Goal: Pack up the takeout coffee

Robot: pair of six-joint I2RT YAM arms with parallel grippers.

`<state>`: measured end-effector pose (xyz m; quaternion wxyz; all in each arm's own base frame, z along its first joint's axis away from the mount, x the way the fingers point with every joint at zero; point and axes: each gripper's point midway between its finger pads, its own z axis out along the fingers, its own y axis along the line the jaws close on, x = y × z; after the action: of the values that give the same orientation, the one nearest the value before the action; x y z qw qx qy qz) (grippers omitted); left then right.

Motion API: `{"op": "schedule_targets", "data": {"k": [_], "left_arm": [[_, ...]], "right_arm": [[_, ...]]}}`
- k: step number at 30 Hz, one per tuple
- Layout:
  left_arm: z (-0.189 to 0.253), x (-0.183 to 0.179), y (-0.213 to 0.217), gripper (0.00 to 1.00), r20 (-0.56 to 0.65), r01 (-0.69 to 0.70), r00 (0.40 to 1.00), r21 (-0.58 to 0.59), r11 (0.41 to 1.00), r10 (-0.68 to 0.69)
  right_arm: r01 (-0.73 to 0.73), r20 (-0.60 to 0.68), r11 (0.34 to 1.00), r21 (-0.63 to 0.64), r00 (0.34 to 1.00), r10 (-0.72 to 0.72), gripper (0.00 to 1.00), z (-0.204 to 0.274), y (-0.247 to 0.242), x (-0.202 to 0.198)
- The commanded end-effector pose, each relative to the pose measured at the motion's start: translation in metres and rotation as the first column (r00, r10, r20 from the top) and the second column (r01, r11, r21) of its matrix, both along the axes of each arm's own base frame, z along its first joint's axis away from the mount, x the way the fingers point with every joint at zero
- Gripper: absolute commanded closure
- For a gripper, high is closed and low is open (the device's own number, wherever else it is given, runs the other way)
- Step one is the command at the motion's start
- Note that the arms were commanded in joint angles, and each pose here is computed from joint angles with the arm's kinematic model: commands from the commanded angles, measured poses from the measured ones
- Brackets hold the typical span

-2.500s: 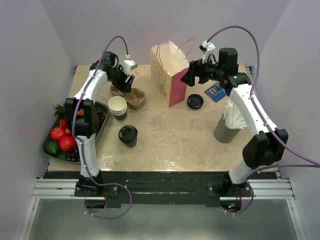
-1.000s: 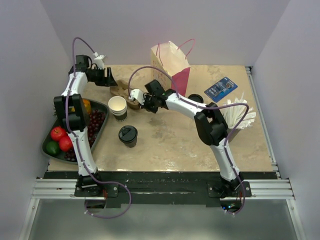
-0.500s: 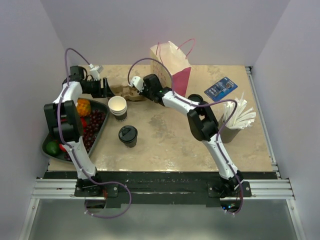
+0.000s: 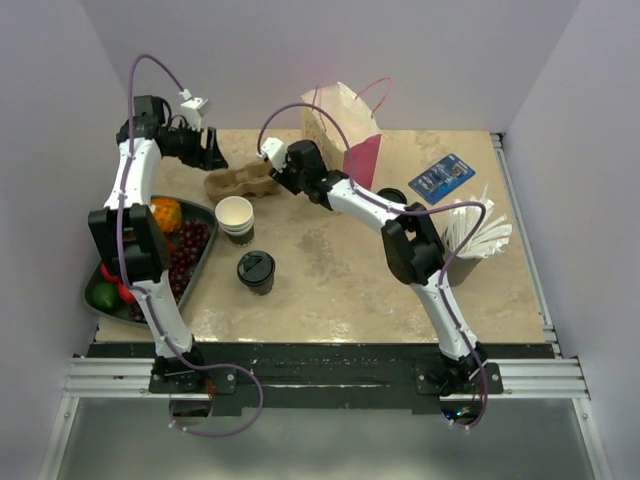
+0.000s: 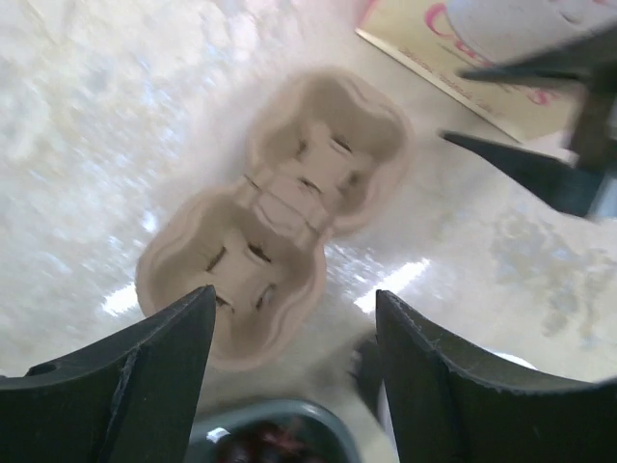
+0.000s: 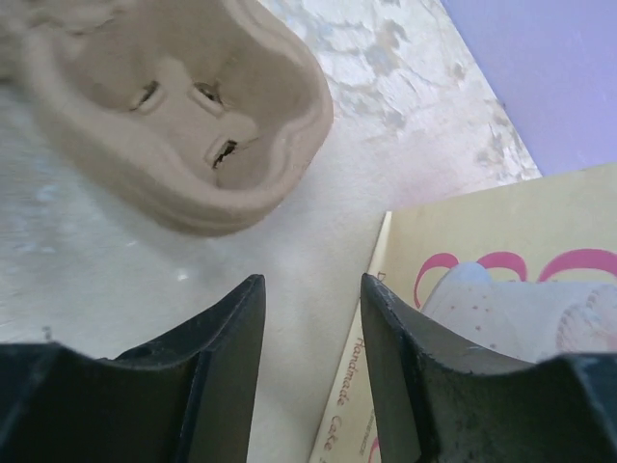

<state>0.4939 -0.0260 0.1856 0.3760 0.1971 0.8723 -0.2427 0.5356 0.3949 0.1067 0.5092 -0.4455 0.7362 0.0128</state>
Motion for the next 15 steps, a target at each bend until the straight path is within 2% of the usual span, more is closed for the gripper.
{"op": "schedule_targets", "data": {"k": [1, 3, 6, 9, 10, 12, 13, 15], "left_arm": [[-0.014, 0.022, 0.011, 0.28, -0.011, 0.06, 0.998, 0.072, 0.996, -0.06], [-0.017, 0.022, 0.008, 0.28, -0.02, 0.093, 0.996, 0.06, 0.994, -0.092], [-0.017, 0.022, 0.0, 0.25, 0.045, 0.191, 0.979, 0.127, 0.973, -0.198], [-0.024, 0.027, -0.011, 0.23, 0.098, 0.317, 0.929, 0.286, 0.904, -0.356], [-0.029, 0.029, -0.017, 0.22, 0.116, 0.383, 0.887, 0.354, 0.853, -0.446], [-0.035, 0.031, -0.019, 0.21, 0.116, 0.427, 0.85, 0.418, 0.801, -0.514], [-0.04, 0.033, -0.022, 0.21, 0.12, 0.459, 0.818, 0.456, 0.763, -0.563], [-0.042, 0.038, -0.022, 0.21, 0.121, 0.475, 0.79, 0.5, 0.724, -0.601]], "right_arm": [[-0.06, -0.041, 0.991, 0.117, 0.997, 0.065, 0.52, 0.044, 0.014, -0.026], [-0.083, -0.048, 0.987, 0.139, 0.995, 0.091, 0.52, 0.054, 0.017, -0.032], [-0.142, -0.058, 0.974, 0.176, 0.986, 0.154, 0.51, 0.075, 0.023, -0.045], [-0.248, -0.089, 0.942, 0.224, 0.958, 0.274, 0.48, 0.102, 0.03, -0.074], [-0.281, -0.1, 0.932, 0.231, 0.945, 0.31, 0.46, 0.108, 0.03, -0.083], [-0.358, -0.141, 0.903, 0.238, 0.907, 0.396, 0.45, 0.123, 0.026, -0.112], [-0.383, -0.154, 0.897, 0.223, 0.894, 0.42, 0.43, 0.123, 0.022, -0.121], [-0.406, -0.2, 0.89, 0.206, 0.873, 0.444, 0.42, 0.123, 0.009, -0.139]]}}
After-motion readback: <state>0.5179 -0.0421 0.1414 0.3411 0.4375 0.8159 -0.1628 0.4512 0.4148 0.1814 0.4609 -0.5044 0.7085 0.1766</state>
